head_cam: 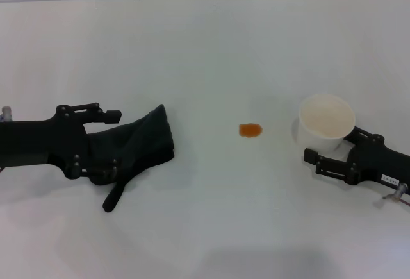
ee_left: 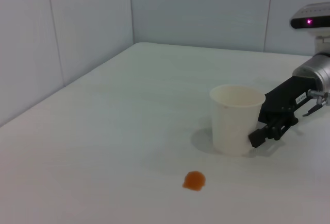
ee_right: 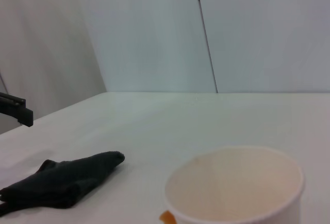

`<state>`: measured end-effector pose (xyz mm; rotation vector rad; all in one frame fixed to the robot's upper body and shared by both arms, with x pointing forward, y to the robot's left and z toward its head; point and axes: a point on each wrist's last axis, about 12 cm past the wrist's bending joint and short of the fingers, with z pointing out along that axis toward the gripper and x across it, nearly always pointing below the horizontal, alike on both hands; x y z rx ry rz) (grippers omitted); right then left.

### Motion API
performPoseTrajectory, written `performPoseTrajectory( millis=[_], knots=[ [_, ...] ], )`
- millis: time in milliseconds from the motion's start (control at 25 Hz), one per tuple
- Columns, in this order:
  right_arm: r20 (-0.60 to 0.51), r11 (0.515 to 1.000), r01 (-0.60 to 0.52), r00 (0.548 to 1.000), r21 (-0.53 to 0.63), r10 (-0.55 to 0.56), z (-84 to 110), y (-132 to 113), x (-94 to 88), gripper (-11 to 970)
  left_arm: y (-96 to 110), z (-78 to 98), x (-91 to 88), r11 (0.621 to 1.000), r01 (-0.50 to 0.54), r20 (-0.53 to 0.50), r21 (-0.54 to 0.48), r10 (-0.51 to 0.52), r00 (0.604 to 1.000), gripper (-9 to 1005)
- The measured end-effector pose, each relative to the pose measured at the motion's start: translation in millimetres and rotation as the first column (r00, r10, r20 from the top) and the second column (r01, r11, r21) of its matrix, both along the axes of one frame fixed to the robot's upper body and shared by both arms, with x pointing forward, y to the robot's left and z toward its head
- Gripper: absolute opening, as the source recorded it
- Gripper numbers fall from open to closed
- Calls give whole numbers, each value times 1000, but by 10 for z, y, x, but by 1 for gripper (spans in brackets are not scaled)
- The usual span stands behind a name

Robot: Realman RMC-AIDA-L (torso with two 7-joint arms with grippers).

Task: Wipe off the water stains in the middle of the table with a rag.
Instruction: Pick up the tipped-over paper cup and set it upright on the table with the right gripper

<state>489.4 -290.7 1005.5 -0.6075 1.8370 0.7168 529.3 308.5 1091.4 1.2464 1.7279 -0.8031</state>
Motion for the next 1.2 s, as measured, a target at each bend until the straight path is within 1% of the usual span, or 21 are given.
performPoseTrajectory(
  millis=[200, 760, 1040, 1200],
  knots=[
    [2, 1000, -5, 1000, 0, 5, 5, 7, 8, 863, -4, 1, 5, 1000, 1, 1, 2, -1, 1000, 778],
    [19, 998, -57, 998, -2, 57, 82, 136, 129, 862, -13, 15, 23, 1000, 4, 7, 1, -4, 1000, 774],
    [-3, 999, -29, 1000, -20, 29, 63, 126, 178, 862, -15, 21, 26, 1000, 5, 9, 0, -5, 1000, 773],
    [-19, 999, -20, 1000, -30, 19, 32, 106, 156, 862, 2, 25, 15, 1000, 2, 13, 4, -2, 1000, 772]
  ],
)
